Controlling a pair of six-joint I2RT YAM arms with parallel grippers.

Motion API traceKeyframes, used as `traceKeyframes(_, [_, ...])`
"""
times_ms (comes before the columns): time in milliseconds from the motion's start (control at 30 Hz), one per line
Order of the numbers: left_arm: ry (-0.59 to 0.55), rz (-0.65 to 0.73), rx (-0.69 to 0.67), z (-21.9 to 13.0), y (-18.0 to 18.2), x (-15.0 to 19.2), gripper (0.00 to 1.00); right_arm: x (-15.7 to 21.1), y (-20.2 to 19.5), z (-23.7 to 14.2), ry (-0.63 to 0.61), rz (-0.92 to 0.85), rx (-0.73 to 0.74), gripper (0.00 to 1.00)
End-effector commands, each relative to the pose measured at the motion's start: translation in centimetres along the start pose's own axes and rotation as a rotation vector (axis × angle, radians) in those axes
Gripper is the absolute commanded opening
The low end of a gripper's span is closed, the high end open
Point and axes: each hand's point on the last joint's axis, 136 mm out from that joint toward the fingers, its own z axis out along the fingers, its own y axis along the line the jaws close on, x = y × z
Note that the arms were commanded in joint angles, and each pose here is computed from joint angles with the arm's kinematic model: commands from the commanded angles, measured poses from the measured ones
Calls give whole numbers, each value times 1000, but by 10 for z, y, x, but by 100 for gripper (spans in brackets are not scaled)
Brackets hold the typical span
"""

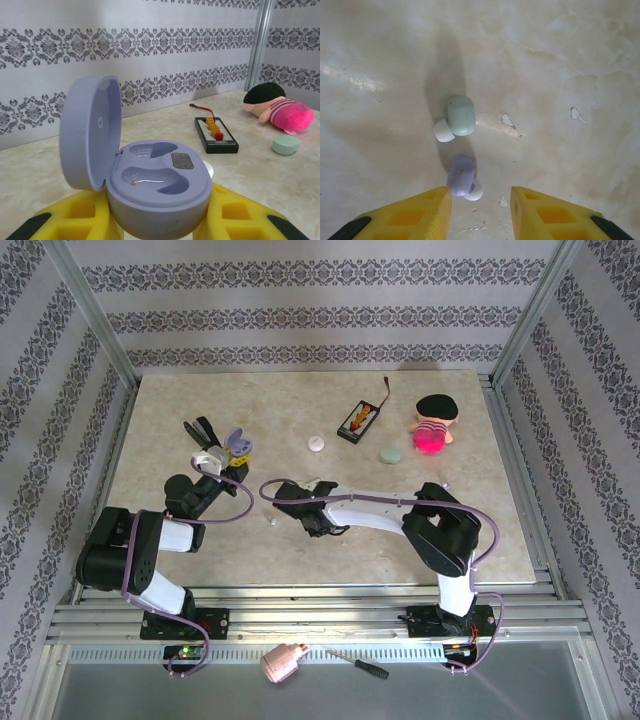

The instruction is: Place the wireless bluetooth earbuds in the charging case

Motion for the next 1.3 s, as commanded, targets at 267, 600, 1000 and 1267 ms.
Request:
traceKeyframes(267, [7, 5, -85, -7, 15, -3, 16, -6, 5, 2, 4, -95, 104, 31])
traceKeyframes(600, [9, 5, -82, -7, 15, -2, 15, -1, 16, 9, 31, -118, 91, 26])
traceKeyframes(1000, [10, 4, -84, -8, 15, 0, 15, 5, 17, 20, 59, -138, 107, 22])
traceKeyframes(1267, [8, 6, -88, -8, 16, -1, 15, 8, 10, 25, 69, -144, 132, 22])
